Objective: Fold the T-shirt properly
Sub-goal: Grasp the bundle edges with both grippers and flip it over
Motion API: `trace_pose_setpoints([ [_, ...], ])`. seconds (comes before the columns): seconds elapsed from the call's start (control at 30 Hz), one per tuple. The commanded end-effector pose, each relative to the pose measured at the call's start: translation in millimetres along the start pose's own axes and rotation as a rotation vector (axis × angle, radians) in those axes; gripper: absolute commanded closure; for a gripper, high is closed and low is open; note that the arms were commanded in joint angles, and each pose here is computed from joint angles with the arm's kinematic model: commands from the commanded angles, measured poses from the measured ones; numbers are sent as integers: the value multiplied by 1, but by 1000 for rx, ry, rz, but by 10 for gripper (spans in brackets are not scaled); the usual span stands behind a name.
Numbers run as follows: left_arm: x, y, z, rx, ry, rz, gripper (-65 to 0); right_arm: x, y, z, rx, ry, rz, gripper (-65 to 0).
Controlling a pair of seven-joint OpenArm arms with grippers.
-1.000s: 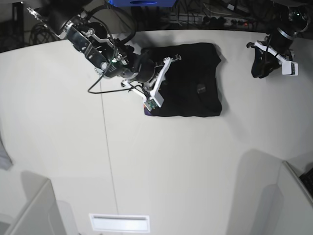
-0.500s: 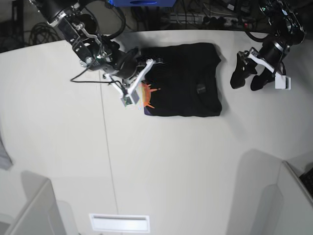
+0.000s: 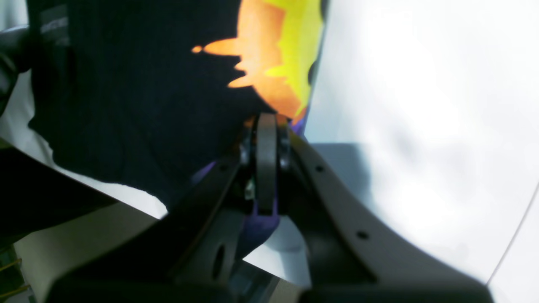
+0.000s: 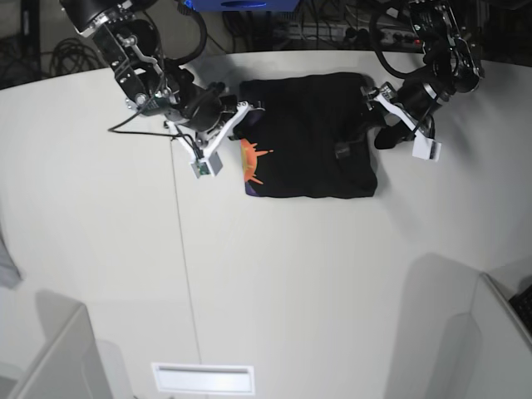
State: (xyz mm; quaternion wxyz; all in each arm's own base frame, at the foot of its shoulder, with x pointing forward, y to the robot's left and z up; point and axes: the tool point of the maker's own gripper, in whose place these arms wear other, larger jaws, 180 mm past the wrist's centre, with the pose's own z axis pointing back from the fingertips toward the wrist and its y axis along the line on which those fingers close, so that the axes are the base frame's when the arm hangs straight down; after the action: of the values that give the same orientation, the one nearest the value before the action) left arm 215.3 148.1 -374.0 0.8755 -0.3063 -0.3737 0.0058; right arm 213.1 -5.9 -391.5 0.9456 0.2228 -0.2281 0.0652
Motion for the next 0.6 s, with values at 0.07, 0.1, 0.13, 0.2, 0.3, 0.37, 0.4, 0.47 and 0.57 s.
trace_pose_setpoints([
  [0.07, 16, -6, -4, -23, -50, -9, -517, 11, 3, 4, 12, -38, 7, 0],
  [0.1, 11, -4, -7, -24, -36, 13, -517, 11, 4, 5, 15, -41, 9, 0],
  [0.13, 10, -1, -9, -17, -34, 37, -517, 13, 6, 7, 20, -48, 12, 0],
  [0.2, 3, 8, -16, -2, -16, 101, -517, 19, 11, 12, 33, -70, 19, 0],
  [0.3, -10, 18, -21, 9, 10, 160, -517, 24, 16, 17, 47, -90, 25, 0],
  [0.37, -12, 20, -22, 12, 16, 169, -517, 25, 16, 17, 47, -91, 26, 0],
  [0.4, -11, 21, -22, 19, 19, 161, -515, 25, 16, 17, 47, -91, 26, 0],
  [0.47, -15, 27, -23, 55, 50, 131, -495, 25, 16, 17, 47, -91, 26, 0],
  [0.57, -23, 34, -23, 98, 92, 97, -351, 25, 16, 17, 47, -91, 26, 0],
])
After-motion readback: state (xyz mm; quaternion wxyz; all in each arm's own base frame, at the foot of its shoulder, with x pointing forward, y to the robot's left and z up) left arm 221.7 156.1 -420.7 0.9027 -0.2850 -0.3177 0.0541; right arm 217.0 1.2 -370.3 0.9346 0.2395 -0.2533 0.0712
